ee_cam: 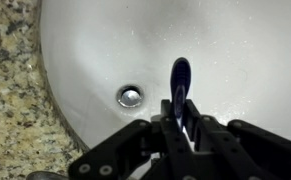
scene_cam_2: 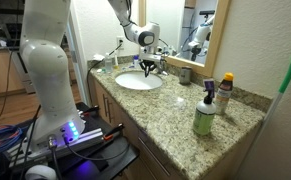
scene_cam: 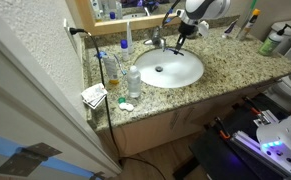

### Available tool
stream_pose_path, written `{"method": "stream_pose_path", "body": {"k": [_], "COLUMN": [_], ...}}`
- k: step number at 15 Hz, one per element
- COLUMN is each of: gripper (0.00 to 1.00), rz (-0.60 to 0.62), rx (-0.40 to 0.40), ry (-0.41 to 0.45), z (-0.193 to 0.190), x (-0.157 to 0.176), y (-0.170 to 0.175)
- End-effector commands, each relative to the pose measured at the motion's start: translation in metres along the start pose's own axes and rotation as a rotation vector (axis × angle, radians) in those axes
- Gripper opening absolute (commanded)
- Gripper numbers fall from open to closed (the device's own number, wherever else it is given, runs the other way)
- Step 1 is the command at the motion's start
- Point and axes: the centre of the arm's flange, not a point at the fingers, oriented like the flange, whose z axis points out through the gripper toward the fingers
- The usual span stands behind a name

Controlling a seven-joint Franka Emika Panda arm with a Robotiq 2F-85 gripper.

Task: Put the shaving stick on running water then put it on the counter near you

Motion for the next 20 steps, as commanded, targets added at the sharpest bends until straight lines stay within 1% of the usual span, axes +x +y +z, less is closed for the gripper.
{"method": "stream_pose_path", "body": {"k": [1, 5, 6, 10, 11, 16, 17, 20], "gripper": [0.04, 0.04, 0.15, 0.15, 0.04, 0.04, 0.15, 0.15], "rz": [0.004, 0.021, 0.011, 0.014, 0.016, 0.026, 0.017, 0.019], "rx": [-0.010, -0.022, -0.013, -0.015, -0.016, -0.030, -0.016, -0.017], "ry": [0.010, 0.031, 0.014, 0.017, 0.020, 0.027, 0.018, 0.019], "z": [0.0038, 0.0054, 0.0018, 0.0024, 0.0028, 0.0049, 0.0021, 0.0020], "x": [0.0020, 0.0072, 0.0024, 0.0031, 0.0029, 0.0029, 0.0033, 0.0034], "y": [0.0009, 0.0030, 0.0010, 0.0012, 0.0018, 0.0028, 0.0013, 0.0014]}}
